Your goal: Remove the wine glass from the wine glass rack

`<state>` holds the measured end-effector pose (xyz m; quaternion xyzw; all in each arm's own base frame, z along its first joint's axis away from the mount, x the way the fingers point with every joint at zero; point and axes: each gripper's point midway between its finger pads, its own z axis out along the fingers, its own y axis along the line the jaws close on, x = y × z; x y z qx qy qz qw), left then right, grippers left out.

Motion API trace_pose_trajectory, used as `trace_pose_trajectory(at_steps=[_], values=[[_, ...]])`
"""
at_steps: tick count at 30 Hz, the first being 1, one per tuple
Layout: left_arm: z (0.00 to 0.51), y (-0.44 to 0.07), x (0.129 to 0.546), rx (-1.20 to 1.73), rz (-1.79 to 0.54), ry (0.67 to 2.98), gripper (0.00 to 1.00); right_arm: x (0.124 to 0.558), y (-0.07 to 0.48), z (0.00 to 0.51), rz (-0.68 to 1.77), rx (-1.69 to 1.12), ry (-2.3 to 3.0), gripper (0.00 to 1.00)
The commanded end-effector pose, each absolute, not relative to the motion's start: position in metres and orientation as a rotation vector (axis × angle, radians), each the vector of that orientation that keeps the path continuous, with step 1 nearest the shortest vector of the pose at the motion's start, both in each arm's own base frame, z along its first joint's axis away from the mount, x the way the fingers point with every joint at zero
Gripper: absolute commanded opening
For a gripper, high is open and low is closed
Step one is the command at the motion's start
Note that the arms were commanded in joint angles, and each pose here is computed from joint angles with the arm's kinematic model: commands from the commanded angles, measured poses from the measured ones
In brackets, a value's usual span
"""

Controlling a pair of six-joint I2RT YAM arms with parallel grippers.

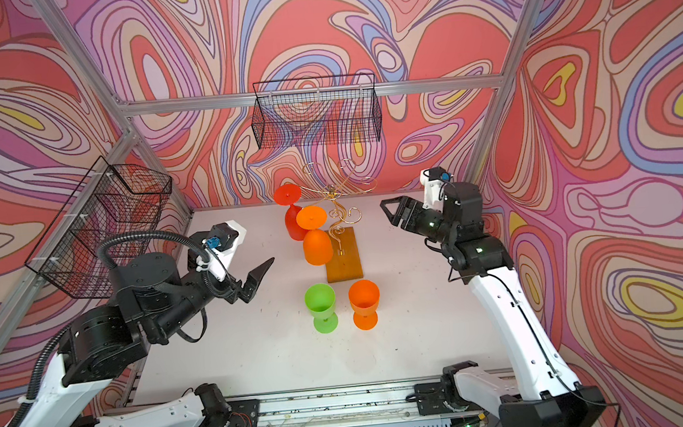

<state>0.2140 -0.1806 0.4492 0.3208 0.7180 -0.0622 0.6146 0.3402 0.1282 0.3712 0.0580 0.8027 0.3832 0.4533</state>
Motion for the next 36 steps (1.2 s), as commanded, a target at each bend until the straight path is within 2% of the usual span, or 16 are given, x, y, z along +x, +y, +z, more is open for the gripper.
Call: trace_pose_trajectory(at_steps=[1, 11, 15, 18, 25, 32, 36], values=[[0.461, -0.176, 0.221, 0.680, -0.118, 1.621, 0.96, 0.326, 0.148, 0.375, 1.031, 0.098, 1.986, 0.79], [0.463, -0.173, 0.225, 0.670, -0.097, 1.618, 0.96, 0.300, 0.164, 0.433, 1.158, 0.028, 1.924, 0.78], [0.464, -0.171, 0.226, 0.667, -0.088, 1.615, 0.96, 0.294, 0.180, 0.451, 1.321, 0.005, 1.871, 0.77], [0.468, -0.170, 0.227, 0.658, -0.082, 1.603, 0.96, 0.292, 0.201, 0.450, 1.419, 0.013, 1.857, 0.76], [0.474, -0.171, 0.229, 0.645, -0.088, 1.579, 0.96, 0.293, 0.231, 0.444, 1.462, 0.164, 1.783, 0.74], [0.472, -0.175, 0.232, 0.660, -0.086, 1.579, 0.96, 0.291, 0.266, 0.434, 1.424, 0.161, 1.811, 0.71], [0.472, -0.174, 0.232, 0.658, -0.085, 1.577, 0.96, 0.294, 0.273, 0.423, 1.431, 0.210, 1.834, 0.65]])
